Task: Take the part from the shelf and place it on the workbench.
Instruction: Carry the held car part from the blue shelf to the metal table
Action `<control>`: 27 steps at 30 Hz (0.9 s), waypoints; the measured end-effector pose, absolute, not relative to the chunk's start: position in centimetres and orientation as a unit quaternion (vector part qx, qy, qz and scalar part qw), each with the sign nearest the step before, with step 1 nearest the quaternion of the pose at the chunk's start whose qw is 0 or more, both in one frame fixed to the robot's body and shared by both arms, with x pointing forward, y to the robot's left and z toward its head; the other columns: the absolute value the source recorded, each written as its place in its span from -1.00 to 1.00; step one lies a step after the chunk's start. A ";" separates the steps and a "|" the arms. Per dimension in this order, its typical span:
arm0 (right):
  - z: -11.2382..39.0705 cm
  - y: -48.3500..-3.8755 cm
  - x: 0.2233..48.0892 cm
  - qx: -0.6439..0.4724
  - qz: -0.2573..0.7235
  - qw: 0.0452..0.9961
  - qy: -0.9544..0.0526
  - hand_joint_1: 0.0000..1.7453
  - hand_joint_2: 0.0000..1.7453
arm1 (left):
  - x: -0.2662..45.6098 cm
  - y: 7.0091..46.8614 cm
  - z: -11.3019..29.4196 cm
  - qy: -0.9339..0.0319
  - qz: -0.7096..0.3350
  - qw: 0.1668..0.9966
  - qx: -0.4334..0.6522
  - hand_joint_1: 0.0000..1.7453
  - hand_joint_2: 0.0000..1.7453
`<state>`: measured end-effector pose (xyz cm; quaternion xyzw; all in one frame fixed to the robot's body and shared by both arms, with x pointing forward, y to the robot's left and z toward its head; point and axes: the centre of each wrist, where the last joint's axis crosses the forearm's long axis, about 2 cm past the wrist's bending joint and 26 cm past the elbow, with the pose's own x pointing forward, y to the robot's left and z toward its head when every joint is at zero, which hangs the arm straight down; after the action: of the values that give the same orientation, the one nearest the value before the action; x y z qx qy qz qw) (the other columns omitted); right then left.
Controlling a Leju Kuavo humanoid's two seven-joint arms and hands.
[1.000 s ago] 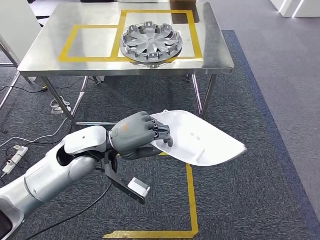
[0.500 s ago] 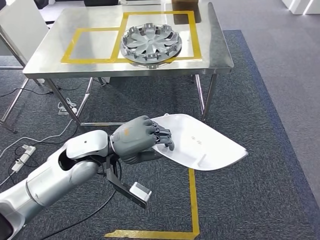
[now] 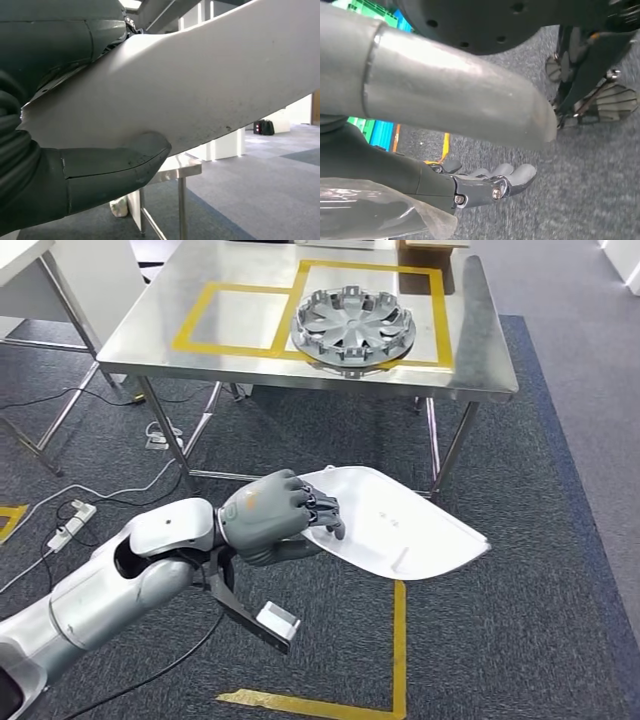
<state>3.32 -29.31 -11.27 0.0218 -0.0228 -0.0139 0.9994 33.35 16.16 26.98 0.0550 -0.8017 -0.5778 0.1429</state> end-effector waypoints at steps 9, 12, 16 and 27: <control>-11.3 -29.3 3.4 0.019 -0.014 0.999 -0.032 -1.00 -1.00 | 33.5 16.4 27.0 -0.795 -0.585 0.151 0.054 1.00 1.00; -11.3 -29.3 3.2 0.017 -0.014 0.999 -0.034 -1.00 -1.00 | 33.8 16.9 27.4 -0.795 -0.583 0.156 0.061 1.00 1.00; -11.3 -29.4 3.2 0.013 -0.013 0.999 -0.037 -1.00 -1.00 | 34.0 17.2 27.6 -0.795 -0.582 0.158 0.066 1.00 1.00; -11.3 -29.3 3.3 0.011 -0.011 0.999 -0.043 -1.00 -1.00 | 34.1 17.2 27.7 -0.795 -0.582 0.155 0.069 1.00 1.00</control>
<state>3.32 -29.30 -11.27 0.0112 -0.0429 -0.0108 0.9990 34.10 17.18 27.71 0.0693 -0.7951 -0.5824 0.1546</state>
